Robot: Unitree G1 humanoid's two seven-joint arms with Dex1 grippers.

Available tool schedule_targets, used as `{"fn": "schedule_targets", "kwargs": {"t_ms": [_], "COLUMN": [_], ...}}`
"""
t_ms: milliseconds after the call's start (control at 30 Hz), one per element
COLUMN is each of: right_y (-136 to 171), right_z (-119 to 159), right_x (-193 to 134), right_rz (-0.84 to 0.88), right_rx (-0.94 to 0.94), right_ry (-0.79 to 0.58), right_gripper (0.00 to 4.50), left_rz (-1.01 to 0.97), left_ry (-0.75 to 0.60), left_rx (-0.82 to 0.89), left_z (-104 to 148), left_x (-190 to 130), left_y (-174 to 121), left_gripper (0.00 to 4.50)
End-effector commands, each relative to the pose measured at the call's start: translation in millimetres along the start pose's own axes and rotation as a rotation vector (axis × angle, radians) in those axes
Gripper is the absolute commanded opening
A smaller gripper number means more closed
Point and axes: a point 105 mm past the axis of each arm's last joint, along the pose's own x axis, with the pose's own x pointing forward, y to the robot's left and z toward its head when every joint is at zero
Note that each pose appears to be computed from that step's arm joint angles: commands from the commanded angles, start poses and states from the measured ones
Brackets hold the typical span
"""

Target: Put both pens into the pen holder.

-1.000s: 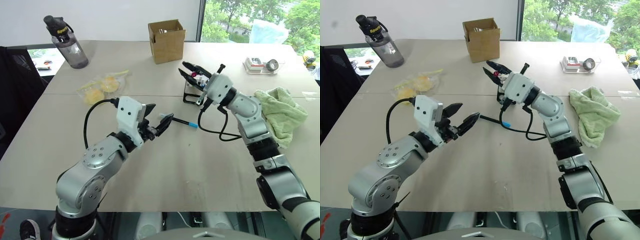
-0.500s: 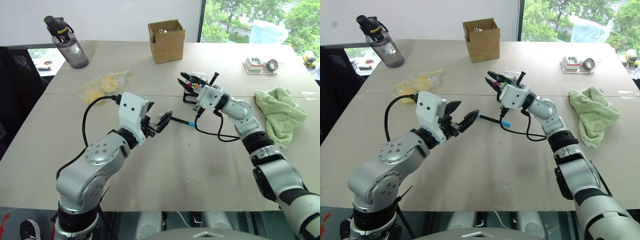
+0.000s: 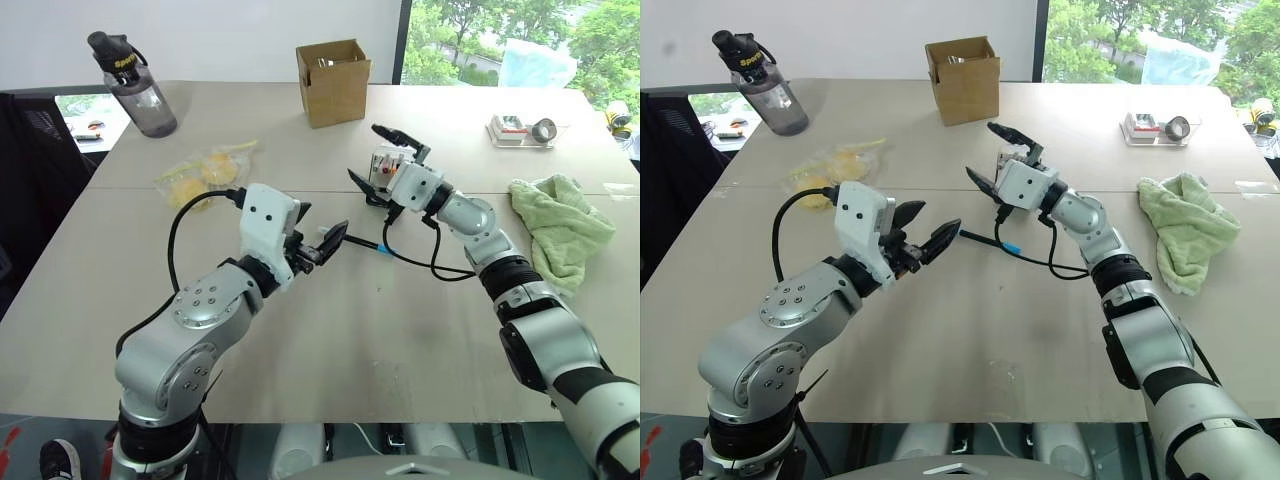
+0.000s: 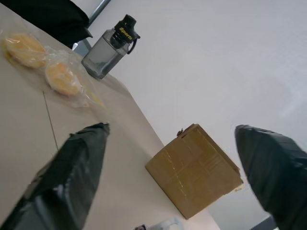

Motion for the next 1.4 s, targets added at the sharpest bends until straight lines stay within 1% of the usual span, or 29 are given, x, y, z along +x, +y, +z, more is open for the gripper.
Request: {"fn": "schedule_targets", "kwargs": {"t_ms": [33,100,200,300,333,400,433,467,600,667,733,767,833,900,933,967,1000,1033,1100,1233,1267,1333,1400], "right_y": [-23.3,-27.6,-30.5,-18.2,-7.4,21.9,38.2,47.1,69.7,74.0,77.0,78.5,80.1,83.1,84.1,84.4,84.3,84.0,82.6,77.7,76.3,74.1,72.3], "right_z": [14.4,19.3,25.9,28.6,27.7,24.2,17.4,13.3,-3.4,-16.0,-20.8,-23.1,-31.7,-38.7,-41.0,-42.2,-42.2,-40.5,-38.0,-26.2,-16.2,4.0,18.2], "right_x": [4.8,3.9,4.0,3.3,0.0,-14.6,-26.1,-34.0,-57.9,-66.6,-74.4,-78.6,-85.3,-91.9,-93.9,-94.7,-94.5,-92.9,-90.0,-82.3,-78.4,-72.7,-69.9], "right_rz": [-0.086,-0.106,-0.106,-0.008,0.064,0.237,0.314,0.356,0.461,0.458,0.479,0.493,0.490,0.498,0.501,0.500,0.498,0.497,0.488,0.476,0.484,0.493,0.491], "right_rx": [-0.013,0.023,0.143,0.311,0.389,0.544,0.609,0.647,0.680,0.724,0.765,0.770,0.760,0.751,0.744,0.738,0.736,0.738,0.742,0.763,0.771,0.805,0.834], "right_ry": [-0.062,-0.090,-0.126,-0.122,-0.099,-0.027,0.040,0.088,0.271,0.385,0.459,0.492,0.567,0.629,0.648,0.656,0.655,0.642,0.620,0.520,0.442,0.291,0.190], "right_gripper": [4.42,4.42,4.42,4.42,4.42,4.42,4.42,4.42,4.42,4.42,4.42,4.20,3.61,2.54,2.28,1.73,1.30,0.75,0.01,0.01,0.01,0.01,0.01], "left_rz": [-0.010,-0.008,-0.009,-0.038,-0.035,-0.047,-0.063,-0.078,-0.081,-0.084,-0.087,-0.086,-0.085,-0.083,-0.083,-0.083,-0.083,-0.083,-0.083,-0.063,-0.042,-0.013,0.000], "left_ry": [-0.055,-0.053,-0.041,-0.002,0.021,0.067,0.109,0.134,0.171,0.163,0.160,0.162,0.159,0.153,0.151,0.149,0.146,0.144,0.142,0.109,0.053,-0.103,-0.194], "left_rx": [0.025,0.023,0.010,-0.015,-0.028,-0.072,-0.070,-0.064,-0.082,-0.099,-0.105,-0.104,-0.105,-0.106,-0.106,-0.107,-0.108,-0.109,-0.111,-0.158,-0.242,-0.473,-0.615], "left_z": [12.4,11.1,5.1,-9.9,-18.4,-35.3,-46.1,-52.3,-65.3,-66.2,-67.0,-67.8,-68.2,-67.6,-67.2,-66.9,-66.5,-66.2,-65.9,-62.8,-56.9,-39.7,-29.4], "left_x": [-3.9,-5.3,-9.8,-19.6,-25.0,-37.7,-45.5,-50.5,-61.2,-63.3,-64.2,-64.5,-64.3,-63.7,-63.4,-63.1,-63.0,-63.0,-62.8,-61.2,-58.3,-53.2,-51.3], "left_y": [-4.4,-3.7,-2.4,-4.3,-2.2,-0.2,-0.5,-1.3,1.2,0.4,-0.9,-1.2,-1.1,-0.7,-0.6,-0.6,-0.5,-0.5,-0.6,0.6,1.1,1.2,2.4], "left_gripper": [3.63,3.63,3.63,3.63,3.63,3.63,3.63,3.63,3.63,3.63,3.63,3.63,3.63,3.63,3.63,3.63,3.63,3.63,3.63,3.63,3.63,3.63,3.63]}}
